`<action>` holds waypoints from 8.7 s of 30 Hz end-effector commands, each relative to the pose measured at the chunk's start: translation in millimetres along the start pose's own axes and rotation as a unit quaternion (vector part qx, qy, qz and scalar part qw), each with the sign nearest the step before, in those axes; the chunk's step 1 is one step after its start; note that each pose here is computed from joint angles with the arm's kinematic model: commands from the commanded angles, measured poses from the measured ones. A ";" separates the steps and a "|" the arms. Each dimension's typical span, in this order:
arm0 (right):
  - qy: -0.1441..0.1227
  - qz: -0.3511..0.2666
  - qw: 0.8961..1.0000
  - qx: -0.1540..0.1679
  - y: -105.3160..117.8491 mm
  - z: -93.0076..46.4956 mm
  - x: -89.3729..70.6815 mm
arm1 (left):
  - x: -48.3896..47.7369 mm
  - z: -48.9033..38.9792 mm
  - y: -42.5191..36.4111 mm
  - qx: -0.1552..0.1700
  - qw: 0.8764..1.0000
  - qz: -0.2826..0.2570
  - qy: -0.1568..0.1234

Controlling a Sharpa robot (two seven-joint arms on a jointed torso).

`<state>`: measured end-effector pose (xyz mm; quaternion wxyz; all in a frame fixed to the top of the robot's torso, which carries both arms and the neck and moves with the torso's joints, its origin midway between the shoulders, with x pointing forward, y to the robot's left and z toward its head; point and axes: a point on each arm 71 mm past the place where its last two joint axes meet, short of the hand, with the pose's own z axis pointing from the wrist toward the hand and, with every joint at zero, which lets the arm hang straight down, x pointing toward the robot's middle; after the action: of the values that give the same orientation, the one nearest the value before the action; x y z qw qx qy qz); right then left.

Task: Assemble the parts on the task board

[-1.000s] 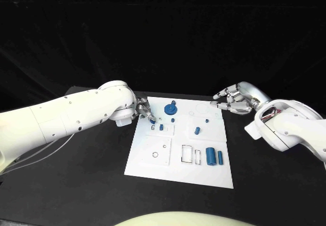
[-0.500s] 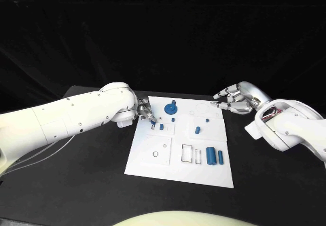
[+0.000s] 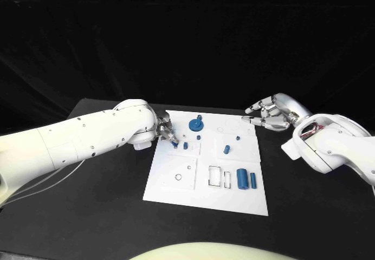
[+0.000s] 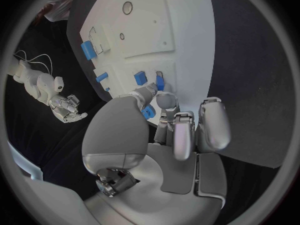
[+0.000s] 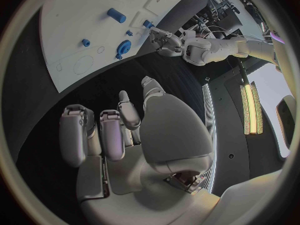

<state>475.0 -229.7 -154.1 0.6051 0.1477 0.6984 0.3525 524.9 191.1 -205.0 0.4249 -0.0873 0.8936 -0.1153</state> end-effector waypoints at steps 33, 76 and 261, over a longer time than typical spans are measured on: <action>0.001 -0.001 1.000 -0.004 -0.6 -0.2 0.1 | 10.3 -2.5 -0.1 -0.001 1.000 0.014 0.022; 0.000 -0.002 1.000 -0.001 -2.1 -0.8 -0.9 | 8.9 2.4 3.4 -0.022 0.999 0.011 0.027; -0.003 0.005 1.000 -0.009 -1.8 0.9 4.4 | 16.1 30.7 -71.1 0.245 0.955 0.100 -0.131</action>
<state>475.5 -228.9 -158.7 0.6061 0.1518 0.6938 0.3581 543.4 116.5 -218.5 0.5511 0.1037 0.7864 -0.2591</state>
